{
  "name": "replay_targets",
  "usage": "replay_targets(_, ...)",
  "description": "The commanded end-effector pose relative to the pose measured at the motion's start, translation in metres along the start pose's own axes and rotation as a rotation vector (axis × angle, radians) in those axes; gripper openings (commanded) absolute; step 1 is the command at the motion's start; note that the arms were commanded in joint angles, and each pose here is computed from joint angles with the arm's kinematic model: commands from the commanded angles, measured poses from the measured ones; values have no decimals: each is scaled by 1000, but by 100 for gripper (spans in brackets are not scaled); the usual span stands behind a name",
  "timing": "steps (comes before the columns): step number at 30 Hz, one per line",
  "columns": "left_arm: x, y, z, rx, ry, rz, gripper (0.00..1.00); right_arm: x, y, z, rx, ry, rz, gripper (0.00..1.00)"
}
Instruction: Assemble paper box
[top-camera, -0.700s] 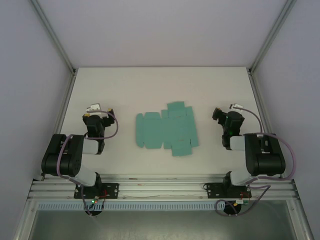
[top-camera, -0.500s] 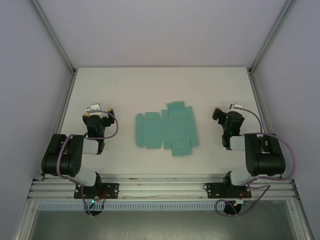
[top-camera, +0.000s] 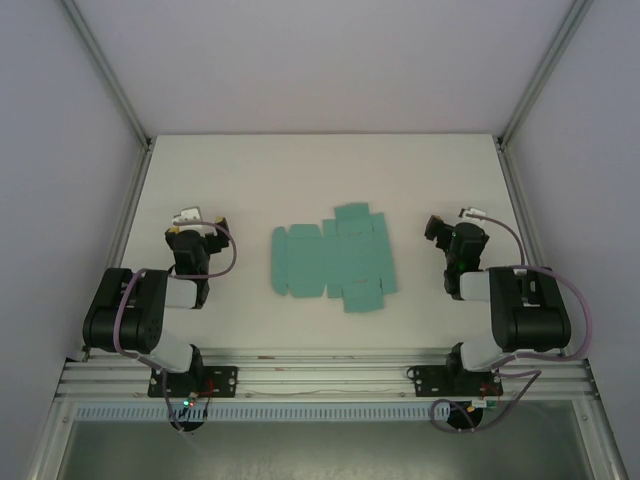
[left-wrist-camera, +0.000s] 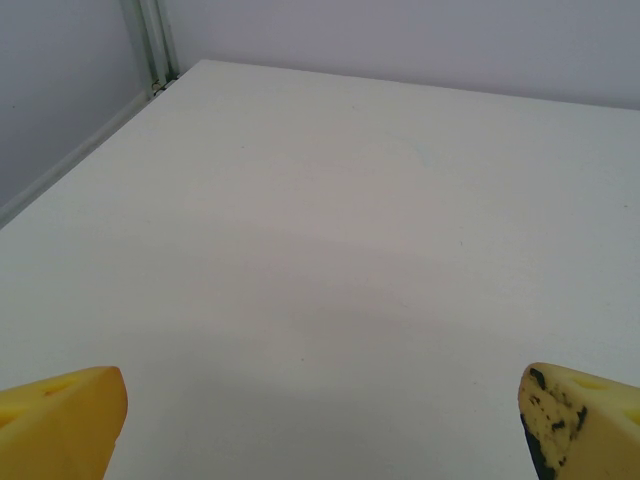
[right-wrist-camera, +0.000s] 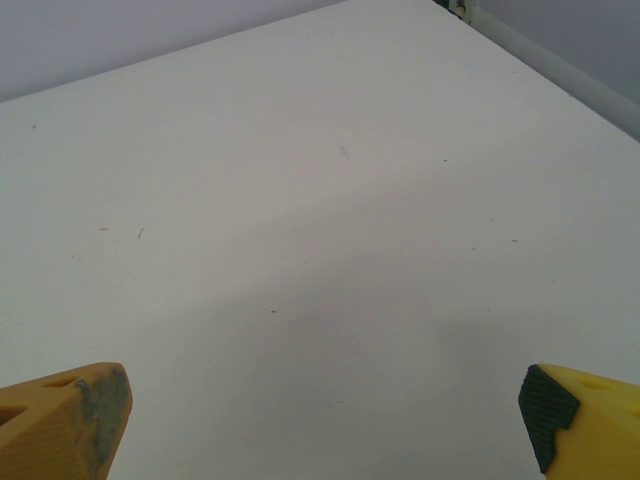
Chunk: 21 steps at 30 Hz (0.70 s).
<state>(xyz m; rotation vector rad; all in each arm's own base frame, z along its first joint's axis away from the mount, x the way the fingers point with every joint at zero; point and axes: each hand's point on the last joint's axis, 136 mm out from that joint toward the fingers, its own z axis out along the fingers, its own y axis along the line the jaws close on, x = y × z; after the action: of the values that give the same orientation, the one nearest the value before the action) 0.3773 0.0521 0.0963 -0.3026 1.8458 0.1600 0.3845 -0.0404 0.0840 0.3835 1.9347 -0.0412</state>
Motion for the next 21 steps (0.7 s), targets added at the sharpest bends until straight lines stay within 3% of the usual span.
replay_targets(1,-11,-2,1,-3,-28,16,100,-15,2,0,1,-44,18,100)
replay_targets(5,-15,-3,1,-2,-43,16,100,-17,0,-1,7,-51,21,100)
replay_targets(10,-35,-3,-5,-13,19,13,100,-38,-1,-9,37,-35,22,100)
replay_targets(14,-51,0,-21,-29,64,-110,100,-63,6,-24,55,37,85,100)
replay_targets(21,-47,-48,-53,179,199,-298,100,-63,79,-73,-178,199,149,99)
